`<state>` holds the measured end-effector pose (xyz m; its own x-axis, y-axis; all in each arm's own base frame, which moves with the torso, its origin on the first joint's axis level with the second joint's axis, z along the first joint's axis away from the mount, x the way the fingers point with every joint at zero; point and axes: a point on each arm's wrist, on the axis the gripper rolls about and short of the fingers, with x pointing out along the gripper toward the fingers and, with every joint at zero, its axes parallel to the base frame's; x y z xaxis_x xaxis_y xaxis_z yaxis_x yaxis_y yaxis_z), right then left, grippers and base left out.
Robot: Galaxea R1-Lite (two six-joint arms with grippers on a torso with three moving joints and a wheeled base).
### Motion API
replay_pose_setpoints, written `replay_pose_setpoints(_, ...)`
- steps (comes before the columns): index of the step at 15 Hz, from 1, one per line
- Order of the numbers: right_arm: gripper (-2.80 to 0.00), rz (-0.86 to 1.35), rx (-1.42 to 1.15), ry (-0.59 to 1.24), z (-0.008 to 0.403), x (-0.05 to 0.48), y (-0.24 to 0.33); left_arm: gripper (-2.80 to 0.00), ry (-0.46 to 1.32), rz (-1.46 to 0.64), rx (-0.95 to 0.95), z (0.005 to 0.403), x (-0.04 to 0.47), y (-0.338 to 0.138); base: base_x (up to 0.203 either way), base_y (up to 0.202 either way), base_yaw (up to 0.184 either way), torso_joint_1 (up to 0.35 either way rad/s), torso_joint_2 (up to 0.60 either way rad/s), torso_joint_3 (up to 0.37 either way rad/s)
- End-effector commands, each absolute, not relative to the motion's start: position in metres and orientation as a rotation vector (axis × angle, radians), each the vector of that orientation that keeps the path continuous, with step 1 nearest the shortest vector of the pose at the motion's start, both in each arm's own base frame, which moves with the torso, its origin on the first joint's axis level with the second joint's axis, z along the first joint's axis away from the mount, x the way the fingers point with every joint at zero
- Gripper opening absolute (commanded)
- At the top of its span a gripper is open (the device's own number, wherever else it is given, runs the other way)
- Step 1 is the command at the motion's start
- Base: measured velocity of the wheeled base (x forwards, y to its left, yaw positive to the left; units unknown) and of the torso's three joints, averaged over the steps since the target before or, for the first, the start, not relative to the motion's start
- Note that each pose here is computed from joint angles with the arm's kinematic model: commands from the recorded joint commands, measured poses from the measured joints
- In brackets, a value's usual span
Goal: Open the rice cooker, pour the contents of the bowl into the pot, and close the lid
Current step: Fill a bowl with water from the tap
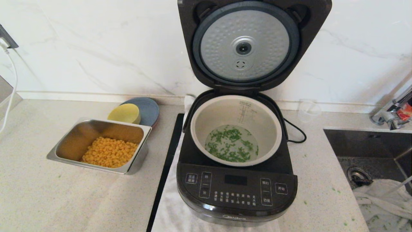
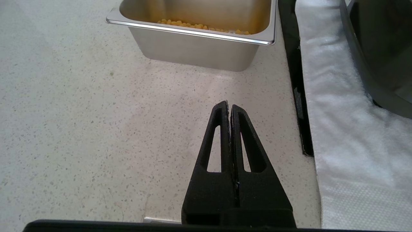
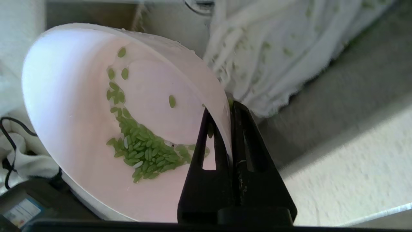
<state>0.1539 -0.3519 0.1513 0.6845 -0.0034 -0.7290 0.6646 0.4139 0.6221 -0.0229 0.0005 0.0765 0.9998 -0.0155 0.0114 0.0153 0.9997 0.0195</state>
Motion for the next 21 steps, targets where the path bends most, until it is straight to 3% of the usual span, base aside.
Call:
replay_pose_setpoints(1,-2.80,-0.460,1.080,0.722,0.148,0.164,-0.358,-2.80,-0.005,-0.015,0.020,0.074,-0.022,0.000,0.000,0.000,0.000,0.000,0.00,0.000)
replay_pose_setpoints(13,-2.80,-0.480,1.118,0.700,0.143,0.209,-0.375,-2.80,-0.005,-0.015,0.021,0.074,-0.022,0.000,0.000,0.000,0.000,0.000,0.00,0.000)
replay_pose_setpoints(21,-2.80,-0.481,1.107,0.701,0.149,0.211,-0.371,-2.80,-0.005,-0.015,0.020,0.074,-0.022,0.000,0.000,0.000,0.000,0.000,0.00,0.000)
